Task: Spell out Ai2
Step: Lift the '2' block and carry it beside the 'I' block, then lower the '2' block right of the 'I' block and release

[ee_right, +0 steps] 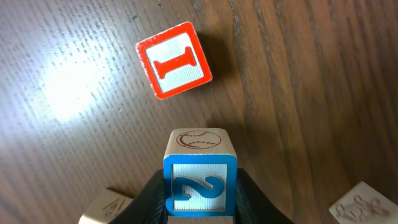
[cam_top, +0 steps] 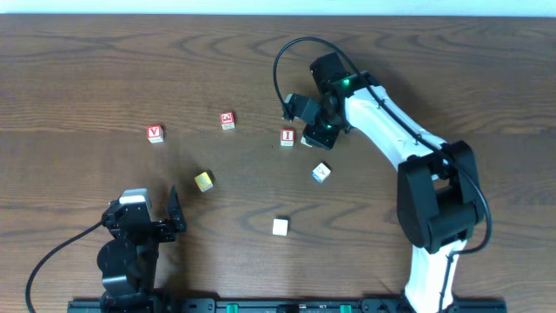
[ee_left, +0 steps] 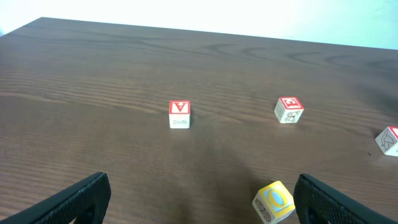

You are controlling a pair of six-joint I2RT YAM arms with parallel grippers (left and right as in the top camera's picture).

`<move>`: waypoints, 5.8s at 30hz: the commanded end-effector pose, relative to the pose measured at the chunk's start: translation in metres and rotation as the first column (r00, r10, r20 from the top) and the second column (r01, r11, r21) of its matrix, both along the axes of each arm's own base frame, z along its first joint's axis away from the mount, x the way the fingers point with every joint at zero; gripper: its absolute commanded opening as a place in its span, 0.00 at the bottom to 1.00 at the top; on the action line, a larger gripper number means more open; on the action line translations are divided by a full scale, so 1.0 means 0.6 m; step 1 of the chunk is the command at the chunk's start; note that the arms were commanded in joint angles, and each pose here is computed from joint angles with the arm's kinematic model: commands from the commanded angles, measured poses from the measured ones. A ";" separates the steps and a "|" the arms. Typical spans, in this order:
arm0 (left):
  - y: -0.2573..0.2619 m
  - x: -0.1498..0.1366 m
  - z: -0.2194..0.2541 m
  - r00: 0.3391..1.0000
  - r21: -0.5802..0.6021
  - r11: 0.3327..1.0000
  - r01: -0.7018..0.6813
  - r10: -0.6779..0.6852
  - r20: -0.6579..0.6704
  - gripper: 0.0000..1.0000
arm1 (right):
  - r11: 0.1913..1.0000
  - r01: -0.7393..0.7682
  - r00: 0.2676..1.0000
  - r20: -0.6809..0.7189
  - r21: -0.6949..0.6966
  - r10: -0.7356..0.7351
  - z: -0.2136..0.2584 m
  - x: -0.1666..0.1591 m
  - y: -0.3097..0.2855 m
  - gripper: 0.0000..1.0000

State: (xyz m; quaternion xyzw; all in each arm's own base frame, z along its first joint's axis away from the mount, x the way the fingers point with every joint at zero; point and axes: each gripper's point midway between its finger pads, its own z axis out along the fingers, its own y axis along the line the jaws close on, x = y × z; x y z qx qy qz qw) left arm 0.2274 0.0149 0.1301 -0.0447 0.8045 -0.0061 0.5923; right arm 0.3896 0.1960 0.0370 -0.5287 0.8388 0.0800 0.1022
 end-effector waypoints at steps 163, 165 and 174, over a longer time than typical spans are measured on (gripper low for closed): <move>0.001 -0.001 -0.018 1.000 -0.004 1.000 -0.004 0.004 -0.024 0.95 | 0.886 0.447 0.890 -0.160 0.121 -0.427 -0.035 -0.015 0.007 0.01; 0.001 -0.001 -0.018 1.000 -0.004 1.000 -0.004 0.004 -0.024 0.95 | 0.886 0.447 0.891 -0.157 0.124 -0.427 -0.035 -0.014 0.008 0.01; 0.001 -0.001 -0.018 1.000 -0.004 1.000 -0.004 0.004 -0.024 0.95 | 0.885 0.443 0.894 -0.137 0.143 -0.426 -0.032 -0.004 0.011 0.01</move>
